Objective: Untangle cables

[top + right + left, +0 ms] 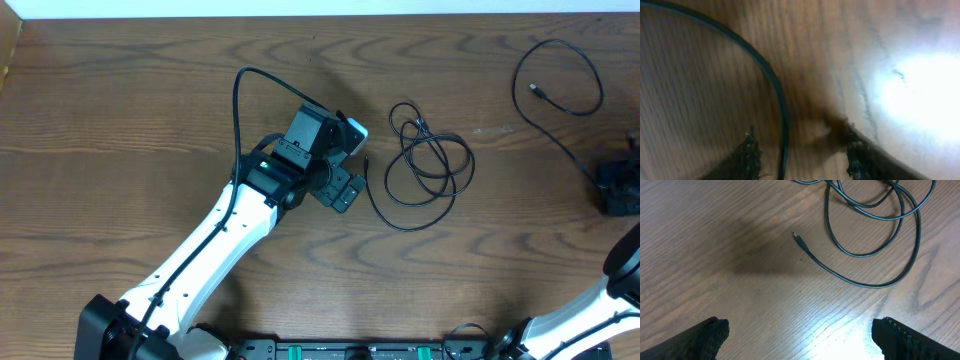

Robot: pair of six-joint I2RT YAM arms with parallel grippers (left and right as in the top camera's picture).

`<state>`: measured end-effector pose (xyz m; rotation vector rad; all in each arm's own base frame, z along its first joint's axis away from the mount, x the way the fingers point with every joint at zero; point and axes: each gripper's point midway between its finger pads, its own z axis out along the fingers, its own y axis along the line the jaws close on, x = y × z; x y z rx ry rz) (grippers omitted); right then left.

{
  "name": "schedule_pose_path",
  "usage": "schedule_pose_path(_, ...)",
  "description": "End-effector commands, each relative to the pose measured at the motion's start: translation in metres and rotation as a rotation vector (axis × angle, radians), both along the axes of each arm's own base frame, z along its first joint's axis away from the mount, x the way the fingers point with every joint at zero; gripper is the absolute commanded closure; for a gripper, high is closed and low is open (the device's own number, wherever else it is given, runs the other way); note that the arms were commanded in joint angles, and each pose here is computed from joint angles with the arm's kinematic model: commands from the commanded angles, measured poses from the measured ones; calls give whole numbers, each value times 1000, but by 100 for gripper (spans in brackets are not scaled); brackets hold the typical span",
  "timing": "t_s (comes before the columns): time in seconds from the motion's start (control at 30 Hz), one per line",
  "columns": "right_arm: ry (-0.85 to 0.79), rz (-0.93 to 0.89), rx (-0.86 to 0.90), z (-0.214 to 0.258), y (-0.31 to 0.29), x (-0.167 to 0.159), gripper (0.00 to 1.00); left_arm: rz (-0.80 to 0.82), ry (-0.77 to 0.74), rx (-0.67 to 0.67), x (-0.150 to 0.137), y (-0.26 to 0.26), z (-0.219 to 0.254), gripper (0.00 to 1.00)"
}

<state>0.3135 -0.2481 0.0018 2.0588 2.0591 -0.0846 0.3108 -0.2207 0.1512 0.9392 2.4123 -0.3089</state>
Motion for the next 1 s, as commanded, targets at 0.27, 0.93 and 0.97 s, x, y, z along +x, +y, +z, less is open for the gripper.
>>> schedule_pose_path(0.27,-211,187,13,8,2,49,99,6,-13,3,4,1,3,2)
schedule_pose_path(0.93,-332,1415,-1149,147,35,222,99,6,-12,3,4,1,3,2)
schedule_pose_path(0.97,-294,1434,-1213,154,31,224,99,6,-13,3,4,1,3,2)
